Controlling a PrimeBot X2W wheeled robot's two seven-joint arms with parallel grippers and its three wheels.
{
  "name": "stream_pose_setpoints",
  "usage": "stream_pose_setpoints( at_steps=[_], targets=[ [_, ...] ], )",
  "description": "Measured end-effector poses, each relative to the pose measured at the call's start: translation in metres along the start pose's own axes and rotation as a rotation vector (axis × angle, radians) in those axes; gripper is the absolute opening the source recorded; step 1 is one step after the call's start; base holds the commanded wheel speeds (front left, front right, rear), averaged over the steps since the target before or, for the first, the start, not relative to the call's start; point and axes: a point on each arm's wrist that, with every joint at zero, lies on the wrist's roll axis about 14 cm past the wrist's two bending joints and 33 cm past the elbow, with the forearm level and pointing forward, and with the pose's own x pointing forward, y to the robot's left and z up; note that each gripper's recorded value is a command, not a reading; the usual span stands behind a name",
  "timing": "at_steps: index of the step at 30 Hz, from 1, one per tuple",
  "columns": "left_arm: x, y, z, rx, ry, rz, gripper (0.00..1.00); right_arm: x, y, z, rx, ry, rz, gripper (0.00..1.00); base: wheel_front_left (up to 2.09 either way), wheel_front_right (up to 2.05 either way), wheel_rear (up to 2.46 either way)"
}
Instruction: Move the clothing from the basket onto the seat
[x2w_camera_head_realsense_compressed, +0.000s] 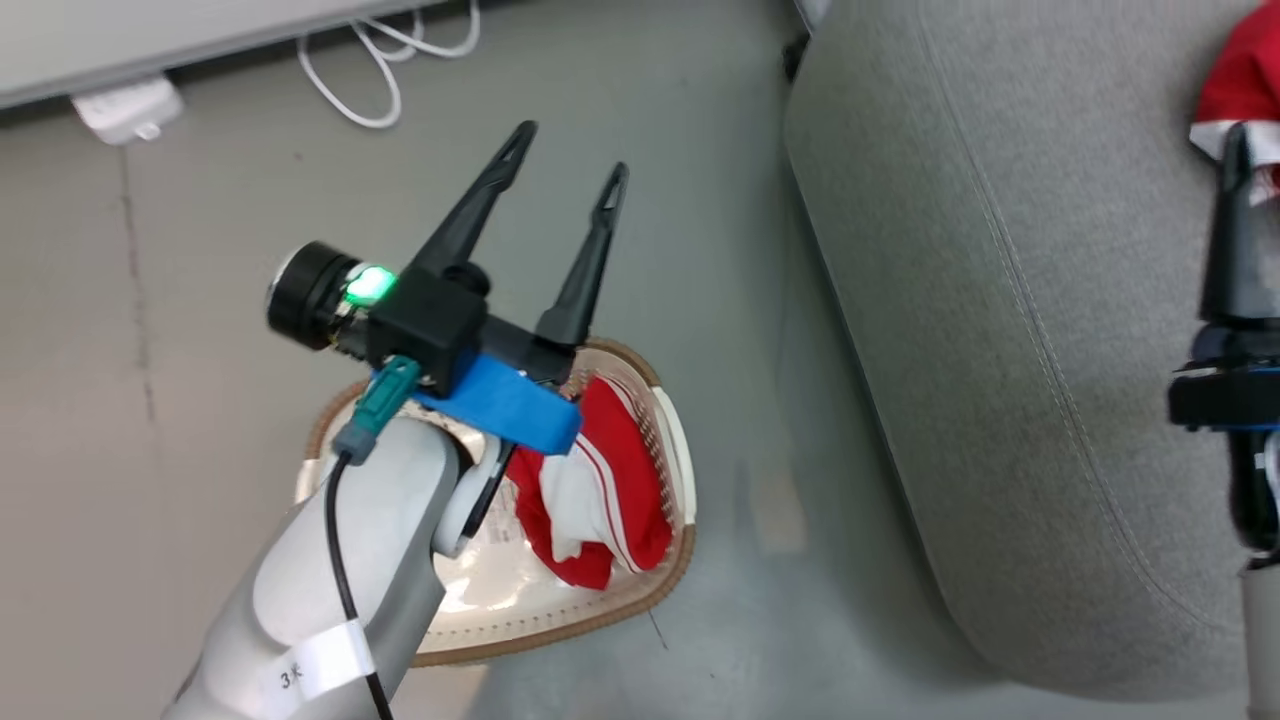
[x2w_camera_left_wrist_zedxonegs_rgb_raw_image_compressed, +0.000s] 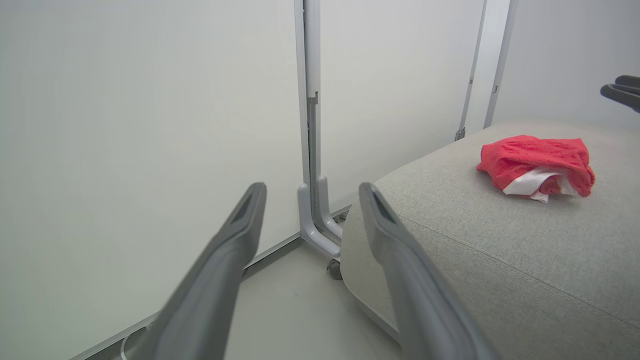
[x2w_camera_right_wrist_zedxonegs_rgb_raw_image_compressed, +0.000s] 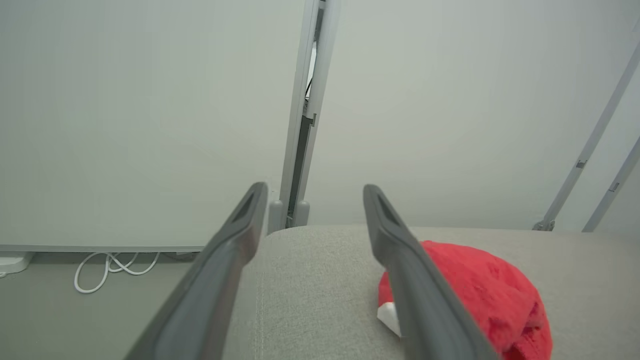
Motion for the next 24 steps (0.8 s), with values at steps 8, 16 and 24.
stream_pose_setpoints(
  at_steps=[8, 16, 24],
  targets=[
    [-0.057, 0.052, 0.040, 0.041, -0.051, 0.250, 1.00, 0.000, 0.077, 0.041, 0.112, -0.095, 0.182, 1.00, 0.00, 0.00, 0.00],
    [-0.124, 0.078, 0.066, 0.069, -0.088, 0.440, 1.00, -0.028, 0.127, 0.068, 0.223, -0.132, 0.291, 1.00, 0.00, 0.00, 0.00],
    [-0.164, 0.077, 0.073, 0.071, -0.101, 0.510, 1.00, -0.065, 0.131, 0.060, 0.275, -0.080, 0.286, 1.00, 0.00, 0.00, 0.00]
  ],
)
